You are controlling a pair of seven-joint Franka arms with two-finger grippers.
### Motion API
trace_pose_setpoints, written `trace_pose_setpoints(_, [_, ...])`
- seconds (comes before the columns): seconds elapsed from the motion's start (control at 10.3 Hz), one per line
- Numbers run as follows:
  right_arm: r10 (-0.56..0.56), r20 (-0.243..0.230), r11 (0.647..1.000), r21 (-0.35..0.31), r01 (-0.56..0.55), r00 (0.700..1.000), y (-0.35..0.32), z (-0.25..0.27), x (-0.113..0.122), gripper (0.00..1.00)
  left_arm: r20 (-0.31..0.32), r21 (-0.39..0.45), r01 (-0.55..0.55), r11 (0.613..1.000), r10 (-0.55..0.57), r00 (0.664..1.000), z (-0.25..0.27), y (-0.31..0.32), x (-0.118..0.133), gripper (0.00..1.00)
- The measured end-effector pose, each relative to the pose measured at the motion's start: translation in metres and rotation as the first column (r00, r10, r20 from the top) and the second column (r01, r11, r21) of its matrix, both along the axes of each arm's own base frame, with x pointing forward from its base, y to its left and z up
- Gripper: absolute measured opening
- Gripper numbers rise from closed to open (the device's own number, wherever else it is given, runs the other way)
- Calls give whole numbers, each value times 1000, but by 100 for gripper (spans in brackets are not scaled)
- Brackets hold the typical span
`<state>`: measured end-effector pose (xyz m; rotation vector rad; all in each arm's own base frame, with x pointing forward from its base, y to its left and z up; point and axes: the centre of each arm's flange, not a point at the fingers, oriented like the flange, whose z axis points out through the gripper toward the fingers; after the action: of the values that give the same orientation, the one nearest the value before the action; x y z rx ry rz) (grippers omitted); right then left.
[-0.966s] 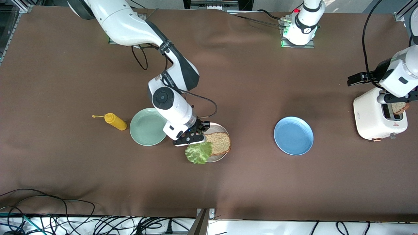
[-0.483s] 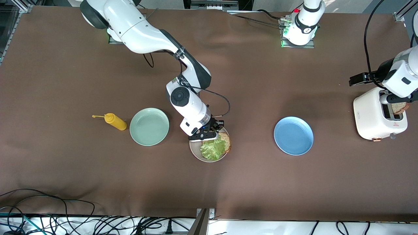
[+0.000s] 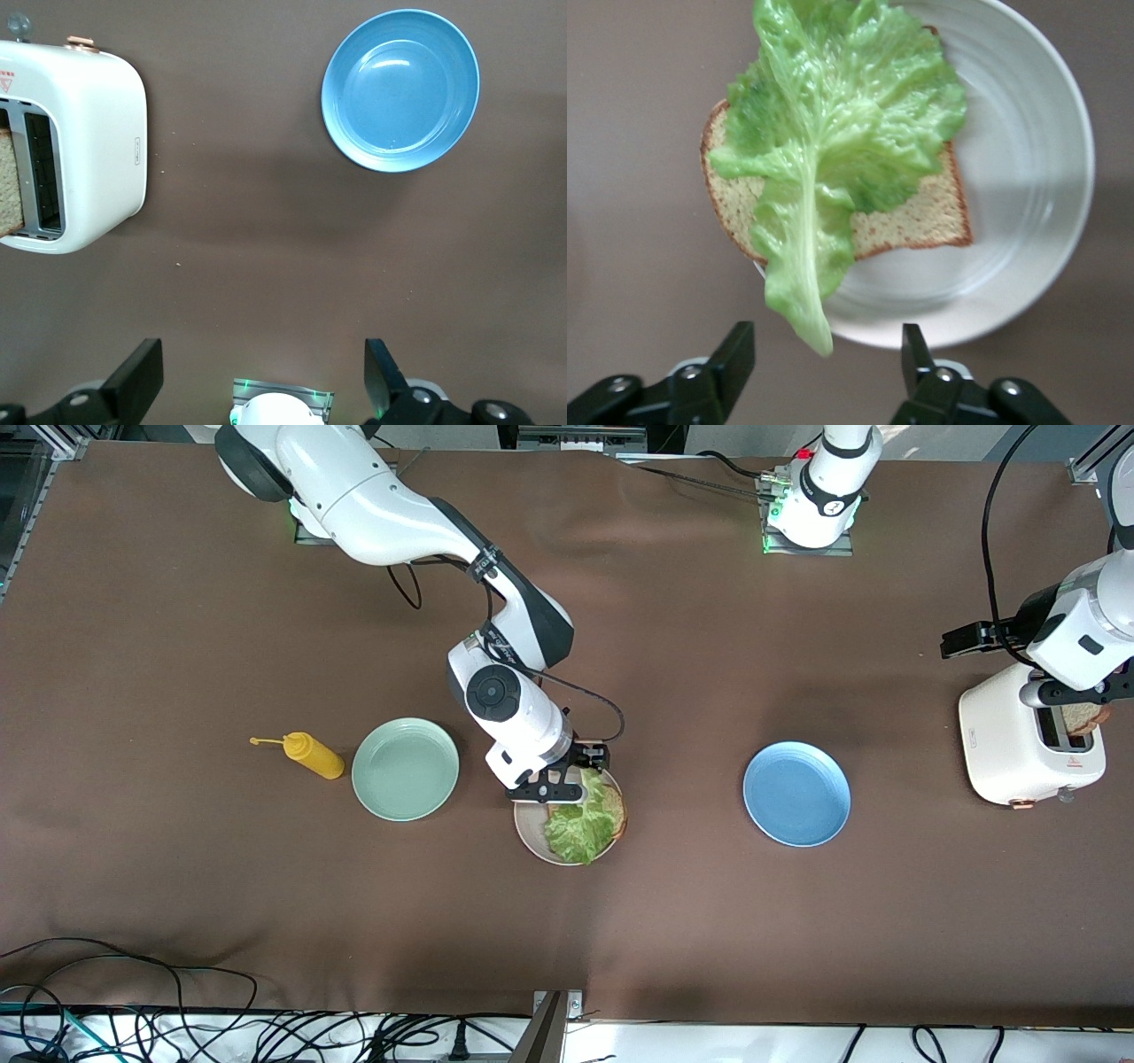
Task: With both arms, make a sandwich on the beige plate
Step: 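Open the right gripper to release the lettuce and lift away, then move the right gripper to the yellow mustard bottle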
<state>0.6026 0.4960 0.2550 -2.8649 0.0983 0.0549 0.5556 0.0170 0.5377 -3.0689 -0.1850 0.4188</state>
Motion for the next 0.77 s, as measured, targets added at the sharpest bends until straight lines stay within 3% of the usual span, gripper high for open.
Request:
trace_pose_setpoints(0.1, [18, -18, 999, -27, -18, 1000, -5, 20, 1, 96, 0, 0, 0, 1000, 0, 1000, 0, 0, 0, 100])
trace_pose_setpoints(0.19, [51, -36, 997, -63, -53, 998, -16, 42, 4, 100, 0, 0, 0, 1000, 0, 1000, 0, 0, 0, 100])
trace_pose_setpoints(0.48, [180, -115, 974, -120, -193, 977, -92, 113, 32, 100, 1, 0, 0, 1000, 0, 1000, 0, 0, 0, 100])
trace_pose_setpoints(0.58, [219, -115, 964, -130, -233, 969, -123, 137, 43, 100, 1, 0, 0, 1000, 0, 1000, 0, 0, 0, 100])
trace_pose_setpoints(0.77, [250, -147, 949, -160, -273, 957, -164, 177, 45, 100, 1, 0, 0, 1000, 0, 1000, 0, 0, 0, 100])
